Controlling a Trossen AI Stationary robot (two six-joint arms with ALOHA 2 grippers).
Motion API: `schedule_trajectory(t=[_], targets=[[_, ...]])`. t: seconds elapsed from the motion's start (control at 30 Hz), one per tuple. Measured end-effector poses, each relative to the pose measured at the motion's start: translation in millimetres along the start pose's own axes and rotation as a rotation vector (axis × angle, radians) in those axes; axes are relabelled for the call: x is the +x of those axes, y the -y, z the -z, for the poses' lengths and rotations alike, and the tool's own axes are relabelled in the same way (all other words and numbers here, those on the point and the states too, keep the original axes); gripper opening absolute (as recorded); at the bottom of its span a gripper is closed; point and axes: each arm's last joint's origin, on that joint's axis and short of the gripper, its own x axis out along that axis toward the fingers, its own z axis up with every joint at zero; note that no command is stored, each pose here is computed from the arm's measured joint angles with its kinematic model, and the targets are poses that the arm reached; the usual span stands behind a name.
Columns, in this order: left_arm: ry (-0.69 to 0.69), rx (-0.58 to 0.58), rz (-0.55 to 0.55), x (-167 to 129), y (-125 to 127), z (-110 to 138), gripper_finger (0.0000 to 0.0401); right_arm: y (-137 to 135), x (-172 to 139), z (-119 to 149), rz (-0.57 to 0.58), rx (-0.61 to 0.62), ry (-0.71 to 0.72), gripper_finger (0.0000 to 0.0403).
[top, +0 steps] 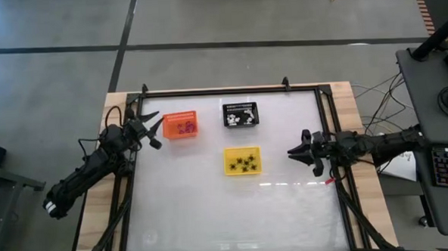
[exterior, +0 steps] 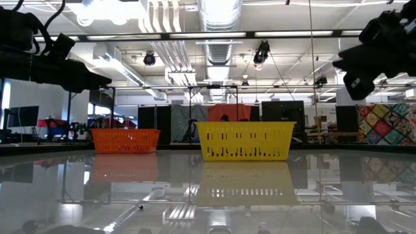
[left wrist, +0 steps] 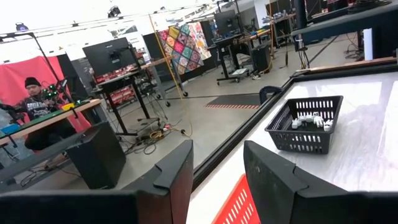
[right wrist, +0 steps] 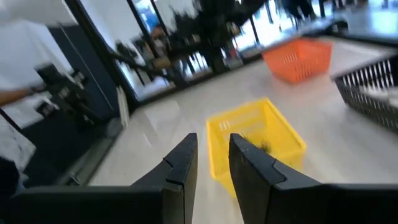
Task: Sort Halloween decoration
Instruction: Return to Home Position
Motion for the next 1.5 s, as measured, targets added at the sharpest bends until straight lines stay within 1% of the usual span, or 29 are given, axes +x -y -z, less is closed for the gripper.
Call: schedule_trajectory(t=[0.17, 0.27, 0.77, 1.1, 1.27, 1.33, 1.4, 1.5], targets=[[0.000, 0.000, 0.000, 0.0, 0.0, 0.1, 0.0125, -3.3, -7.7, -8.3, -0.045, 0.001, 0.110, 0.0080], [0.001, 0.000, 0.000, 0.0, 0.0, 0.0, 0.0125, -3.8, -7.9, -9.2, -0.050, 0.002, 0.120, 0.0077], [0.002, 0.000, 0.001, 0.1, 0.1, 0.1, 0.0125, -3.5, -7.9, -8.1, -0.048, 0.001, 0.109, 0.0073], [0.002, 0.000, 0.001, 0.1, 0.2, 0.2, 0.0125, -2.6, -5.4, -5.7, -0.034, 0.000, 0.076, 0.0073], [0.002, 0.000, 0.001, 0.1, 0.2, 0.2, 0.0125, -2.1, -5.4, -5.4, -0.019, -0.073, 0.076, 0.0073], [0.002, 0.000, 0.001, 0.1, 0.2, 0.2, 0.0125, -1.8, -5.5, -5.7, -0.008, -0.124, 0.081, 0.0073], [0.002, 0.000, 0.001, 0.1, 0.2, 0.2, 0.0125, -1.8, -5.5, -5.7, -0.005, -0.218, 0.081, 0.0073], [0.002, 0.000, 0.001, 0.1, 0.2, 0.2, 0.0125, -1.9, -5.5, -5.7, -0.001, -0.397, 0.081, 0.0073]])
